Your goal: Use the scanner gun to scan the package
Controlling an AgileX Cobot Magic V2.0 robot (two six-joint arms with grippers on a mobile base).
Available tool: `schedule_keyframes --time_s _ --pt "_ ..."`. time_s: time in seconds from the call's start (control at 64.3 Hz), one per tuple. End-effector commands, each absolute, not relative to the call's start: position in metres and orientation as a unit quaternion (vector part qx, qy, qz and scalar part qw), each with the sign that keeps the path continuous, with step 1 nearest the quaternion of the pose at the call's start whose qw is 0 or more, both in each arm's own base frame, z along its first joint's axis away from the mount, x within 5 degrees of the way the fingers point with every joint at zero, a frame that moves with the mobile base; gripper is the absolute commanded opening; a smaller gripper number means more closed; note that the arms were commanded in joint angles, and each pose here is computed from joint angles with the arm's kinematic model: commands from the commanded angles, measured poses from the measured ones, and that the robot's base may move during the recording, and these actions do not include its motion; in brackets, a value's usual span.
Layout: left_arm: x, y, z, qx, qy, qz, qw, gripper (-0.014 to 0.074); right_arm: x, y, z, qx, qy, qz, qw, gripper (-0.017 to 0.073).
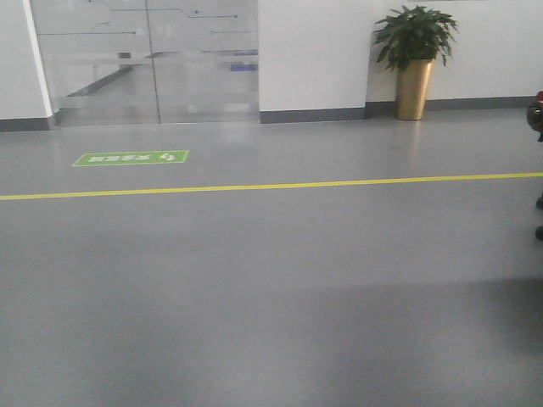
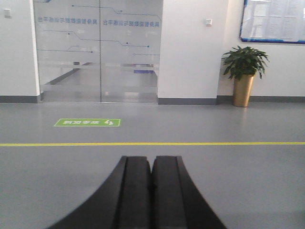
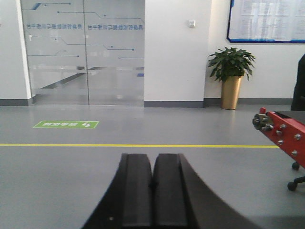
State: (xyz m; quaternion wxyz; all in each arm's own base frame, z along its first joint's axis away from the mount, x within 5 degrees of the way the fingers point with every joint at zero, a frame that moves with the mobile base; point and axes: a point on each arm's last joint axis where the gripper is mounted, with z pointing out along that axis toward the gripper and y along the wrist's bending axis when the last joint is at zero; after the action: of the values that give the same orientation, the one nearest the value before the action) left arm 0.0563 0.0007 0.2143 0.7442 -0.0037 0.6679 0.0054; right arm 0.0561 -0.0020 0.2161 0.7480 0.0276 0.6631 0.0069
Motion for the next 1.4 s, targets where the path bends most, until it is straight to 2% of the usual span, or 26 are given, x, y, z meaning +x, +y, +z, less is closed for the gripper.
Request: schedule_keyframes --time_s 0.0,1.384 --pt "0.0557 0.0009 0.217 -0.007 0.66 0.004 0.751 -0.0111 0.0555 -0.0022 0.2186 0.029 0.653 0.008 0.757 -0.0162" --pt "0.0557 0.0009 0.217 -0.007 0.66 0.004 0.751 -0.0111 0.0555 -0.0022 0.2186 0.029 0.653 0.008 0.757 -0.0162"
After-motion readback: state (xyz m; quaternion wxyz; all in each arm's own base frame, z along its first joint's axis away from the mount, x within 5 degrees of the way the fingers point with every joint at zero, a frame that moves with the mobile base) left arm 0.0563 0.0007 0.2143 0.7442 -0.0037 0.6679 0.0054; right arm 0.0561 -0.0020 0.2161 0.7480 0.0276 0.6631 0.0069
